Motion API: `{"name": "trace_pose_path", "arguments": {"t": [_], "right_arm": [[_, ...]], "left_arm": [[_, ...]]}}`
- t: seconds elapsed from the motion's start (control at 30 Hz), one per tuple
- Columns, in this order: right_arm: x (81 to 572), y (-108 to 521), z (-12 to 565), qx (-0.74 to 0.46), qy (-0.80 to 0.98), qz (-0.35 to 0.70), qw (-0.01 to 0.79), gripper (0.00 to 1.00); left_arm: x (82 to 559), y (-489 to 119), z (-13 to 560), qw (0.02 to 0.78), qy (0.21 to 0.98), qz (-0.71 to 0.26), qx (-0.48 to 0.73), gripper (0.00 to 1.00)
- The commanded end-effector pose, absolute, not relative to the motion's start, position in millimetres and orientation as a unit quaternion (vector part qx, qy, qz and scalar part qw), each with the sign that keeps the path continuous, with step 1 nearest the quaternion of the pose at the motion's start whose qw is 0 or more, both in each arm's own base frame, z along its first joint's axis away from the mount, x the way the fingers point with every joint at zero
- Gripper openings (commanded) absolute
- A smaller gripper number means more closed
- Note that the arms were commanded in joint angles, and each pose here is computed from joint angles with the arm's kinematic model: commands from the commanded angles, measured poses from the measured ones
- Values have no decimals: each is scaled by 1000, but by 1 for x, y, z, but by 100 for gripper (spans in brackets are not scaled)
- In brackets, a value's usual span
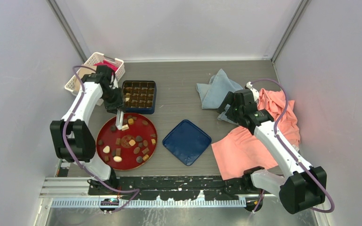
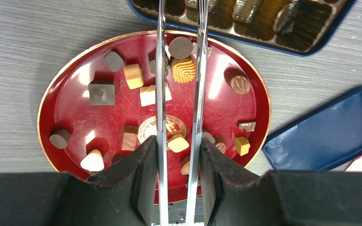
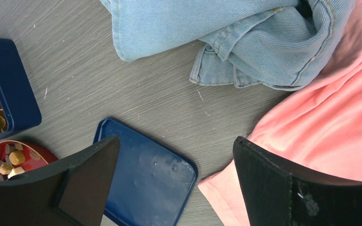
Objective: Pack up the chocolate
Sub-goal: Place the fake chocolate in the packing box, then pick up the fake chocolate from the plate.
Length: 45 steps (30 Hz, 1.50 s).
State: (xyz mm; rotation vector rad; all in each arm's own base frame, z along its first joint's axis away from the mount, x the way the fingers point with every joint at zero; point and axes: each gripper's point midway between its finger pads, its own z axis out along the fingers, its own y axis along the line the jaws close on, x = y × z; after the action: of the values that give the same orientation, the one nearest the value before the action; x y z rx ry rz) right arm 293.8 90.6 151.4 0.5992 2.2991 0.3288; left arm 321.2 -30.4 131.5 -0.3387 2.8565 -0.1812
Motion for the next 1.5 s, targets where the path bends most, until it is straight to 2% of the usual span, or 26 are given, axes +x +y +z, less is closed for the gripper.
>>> {"name": "trace_pose_path", "arguments": {"t": [0.0, 0.07, 0.13, 0.3, 0.5, 0.83, 1.07, 1.47], "right_arm": [[301, 93, 161, 233, 885, 136, 380, 95], [302, 95, 161, 234, 885, 139, 378, 95], [303, 95, 162, 234, 885, 140, 379, 95], [305, 96, 160, 234, 884, 140, 379, 95], [307, 97, 160, 234, 885, 141, 377, 95], [307, 97, 158, 233, 886, 140, 375, 95], [309, 101, 159, 231, 887, 147, 373, 95], [306, 99, 159, 233, 886, 146, 373, 95]], "left_arm": [[325, -37, 184, 203, 970, -91, -101, 6], [320, -39, 191, 209, 969, -93, -91, 0], [314, -44, 197, 210, 970, -96, -78, 0], [294, -67, 200, 208, 972, -102, -36, 0], [262, -94, 187, 170, 981, -87, 13, 0], [207, -92, 157, 107, 992, -63, 7, 0], [186, -105, 141, 79, 992, -96, 14, 0], [158, -123, 121, 32, 995, -80, 50, 2]]}}
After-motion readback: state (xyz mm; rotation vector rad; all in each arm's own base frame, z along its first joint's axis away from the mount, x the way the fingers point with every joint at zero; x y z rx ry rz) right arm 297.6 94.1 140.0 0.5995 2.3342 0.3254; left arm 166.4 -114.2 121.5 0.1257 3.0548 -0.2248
